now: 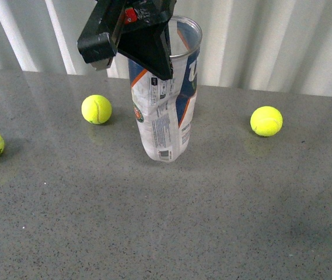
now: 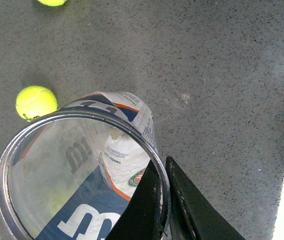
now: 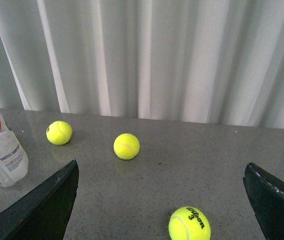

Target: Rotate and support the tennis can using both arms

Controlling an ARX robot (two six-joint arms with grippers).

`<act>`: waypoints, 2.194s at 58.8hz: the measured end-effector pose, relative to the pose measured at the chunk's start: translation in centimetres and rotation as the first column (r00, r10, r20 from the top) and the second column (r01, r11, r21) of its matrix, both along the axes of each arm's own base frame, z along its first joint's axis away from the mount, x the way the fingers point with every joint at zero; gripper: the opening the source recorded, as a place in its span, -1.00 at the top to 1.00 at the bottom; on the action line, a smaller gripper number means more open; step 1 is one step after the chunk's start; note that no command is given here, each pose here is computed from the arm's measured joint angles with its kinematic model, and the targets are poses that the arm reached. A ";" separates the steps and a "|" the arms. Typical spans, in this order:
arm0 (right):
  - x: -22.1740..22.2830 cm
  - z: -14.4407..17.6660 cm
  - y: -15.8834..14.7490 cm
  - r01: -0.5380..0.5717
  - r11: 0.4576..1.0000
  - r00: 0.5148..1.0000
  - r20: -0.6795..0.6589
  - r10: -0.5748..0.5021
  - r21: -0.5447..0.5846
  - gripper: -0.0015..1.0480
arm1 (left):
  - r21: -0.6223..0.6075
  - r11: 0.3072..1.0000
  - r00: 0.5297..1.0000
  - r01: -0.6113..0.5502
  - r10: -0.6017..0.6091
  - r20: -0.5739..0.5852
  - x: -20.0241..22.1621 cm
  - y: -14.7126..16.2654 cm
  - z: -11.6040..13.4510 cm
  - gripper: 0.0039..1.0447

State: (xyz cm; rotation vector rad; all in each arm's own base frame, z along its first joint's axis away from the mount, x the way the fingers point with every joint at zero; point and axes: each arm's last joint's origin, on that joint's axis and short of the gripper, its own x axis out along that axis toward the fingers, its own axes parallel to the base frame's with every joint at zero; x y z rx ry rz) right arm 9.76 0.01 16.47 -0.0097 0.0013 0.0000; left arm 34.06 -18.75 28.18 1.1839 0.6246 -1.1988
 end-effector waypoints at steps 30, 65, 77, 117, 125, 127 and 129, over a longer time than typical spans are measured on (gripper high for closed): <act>0.0 0.0 0.0 0.000 1.000 1.000 0.000 0.000 0.000 -0.86 | 0.065 0.996 0.989 0.059 -0.049 -0.143 1.2 -3.1 -3.7 0.94; 0.0 0.0 0.0 0.000 1.000 1.000 0.000 0.000 0.000 -0.86 | 0.067 0.997 0.996 0.029 -0.023 -0.089 3.0 -3.3 -5.0 0.21; 0.0 0.0 0.0 0.000 1.000 1.000 0.000 0.000 0.000 -0.86 | 0.077 0.997 0.996 0.030 -0.024 -0.083 3.1 -3.0 -5.0 -0.44; 0.0 0.0 0.0 0.000 1.000 1.000 0.000 0.000 0.000 -0.86 | -0.693 0.656 0.872 -0.300 0.484 0.080 -0.3 5.7 7.5 -0.87; 0.0 0.0 0.0 0.000 1.000 1.000 0.000 0.000 0.000 -0.86 | -0.792 0.392 0.745 -0.468 0.657 -0.115 -3.9 10.9 7.0 -0.87; 0.0 0.0 0.0 0.000 1.000 1.000 0.000 0.000 0.000 -0.86 | -0.792 0.333 0.708 -0.512 0.685 -0.170 -4.8 12.3 6.2 -0.87; 0.0 0.0 0.0 0.000 1.000 1.000 0.000 0.000 0.000 -0.86 | -0.788 0.285 0.677 -0.545 0.704 -0.214 -5.4 13.2 5.5 -0.87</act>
